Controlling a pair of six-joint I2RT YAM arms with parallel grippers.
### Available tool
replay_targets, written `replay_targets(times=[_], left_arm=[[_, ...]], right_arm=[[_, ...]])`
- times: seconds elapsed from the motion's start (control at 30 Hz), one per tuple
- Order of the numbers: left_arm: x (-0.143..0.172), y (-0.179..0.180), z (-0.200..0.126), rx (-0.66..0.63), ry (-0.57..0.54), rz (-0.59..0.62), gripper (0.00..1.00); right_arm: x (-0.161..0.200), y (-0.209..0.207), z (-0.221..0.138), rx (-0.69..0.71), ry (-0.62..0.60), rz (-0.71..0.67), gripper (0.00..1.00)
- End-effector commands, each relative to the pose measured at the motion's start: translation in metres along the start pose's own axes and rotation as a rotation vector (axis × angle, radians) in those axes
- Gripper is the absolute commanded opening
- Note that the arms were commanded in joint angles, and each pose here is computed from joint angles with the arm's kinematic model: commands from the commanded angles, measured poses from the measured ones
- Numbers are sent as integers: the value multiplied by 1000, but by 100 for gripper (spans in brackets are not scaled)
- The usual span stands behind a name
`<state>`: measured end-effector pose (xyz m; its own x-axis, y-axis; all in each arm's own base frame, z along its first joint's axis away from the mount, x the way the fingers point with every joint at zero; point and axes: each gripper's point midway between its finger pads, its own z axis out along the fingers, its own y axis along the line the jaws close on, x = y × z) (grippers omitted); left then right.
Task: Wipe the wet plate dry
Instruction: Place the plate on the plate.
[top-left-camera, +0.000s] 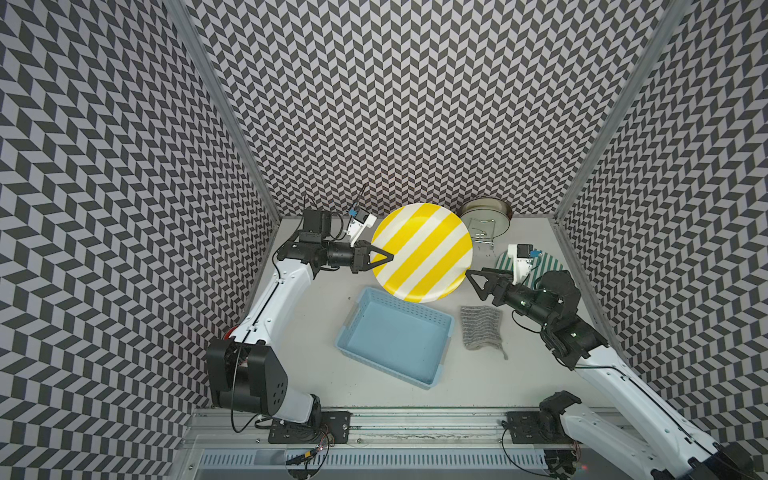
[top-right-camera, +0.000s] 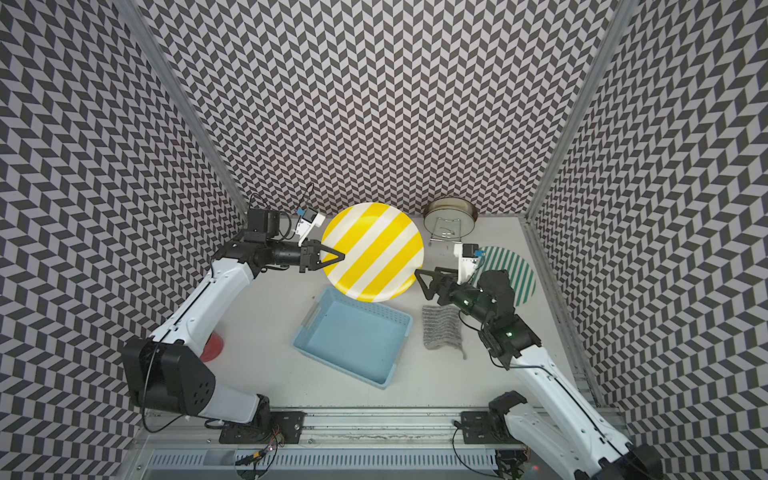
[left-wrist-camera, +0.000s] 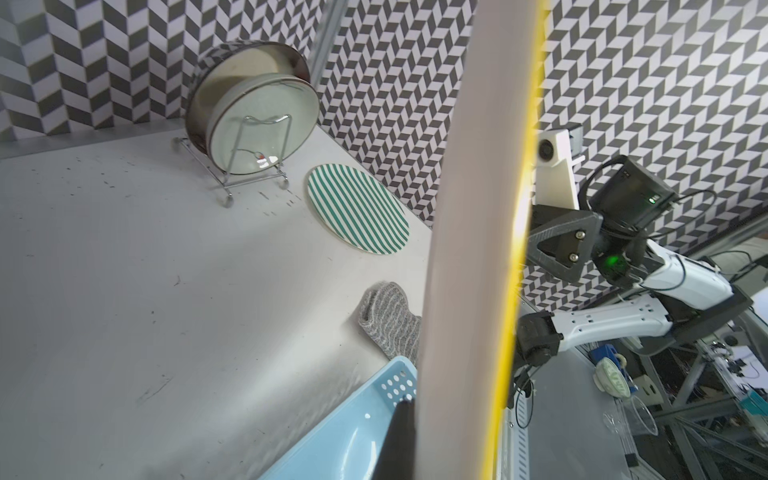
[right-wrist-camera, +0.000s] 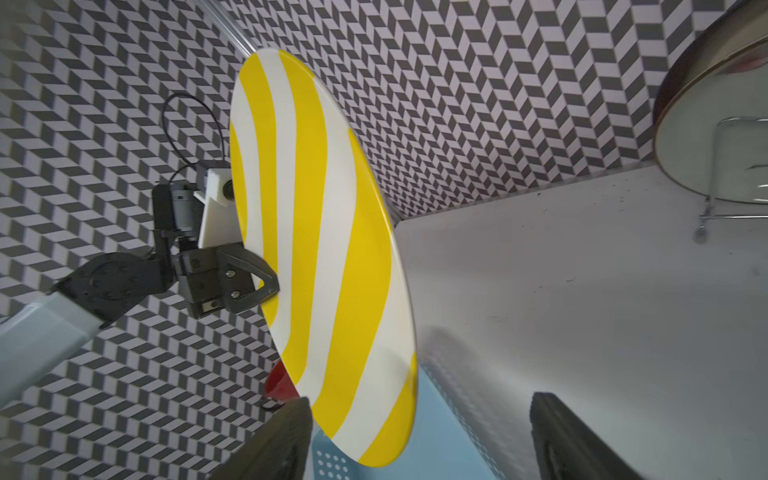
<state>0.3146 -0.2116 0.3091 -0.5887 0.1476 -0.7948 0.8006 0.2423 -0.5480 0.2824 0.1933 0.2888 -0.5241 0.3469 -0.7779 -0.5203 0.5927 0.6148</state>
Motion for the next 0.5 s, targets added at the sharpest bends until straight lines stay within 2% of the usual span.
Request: replay_targets(times=[0.0, 0.17, 0.23, 0.33, 0.37, 0.4, 0.47], left_arm=[[-11, -40, -3, 98, -8, 115, 0], [-6, -48, 9, 112, 26, 120, 0], [-6, -51, 11, 118, 36, 125, 0], [-6, -51, 13, 113, 46, 127, 0], [-7, -50, 13, 105, 46, 127, 3], [-9, -49, 13, 93, 46, 130, 12], [-15, -43, 12, 46, 43, 142, 42]], right_arm=[[-5, 31, 2, -186, 0, -31, 78], [-5, 26, 10, -169, 15, -23, 54], [-6, 25, 12, -167, 15, -15, 41], [-10, 22, 14, -157, -6, 2, 8], [-14, 20, 13, -146, -22, 9, 0], [-18, 17, 12, -128, -42, 18, 0], [-27, 6, 6, -70, -98, 48, 0]])
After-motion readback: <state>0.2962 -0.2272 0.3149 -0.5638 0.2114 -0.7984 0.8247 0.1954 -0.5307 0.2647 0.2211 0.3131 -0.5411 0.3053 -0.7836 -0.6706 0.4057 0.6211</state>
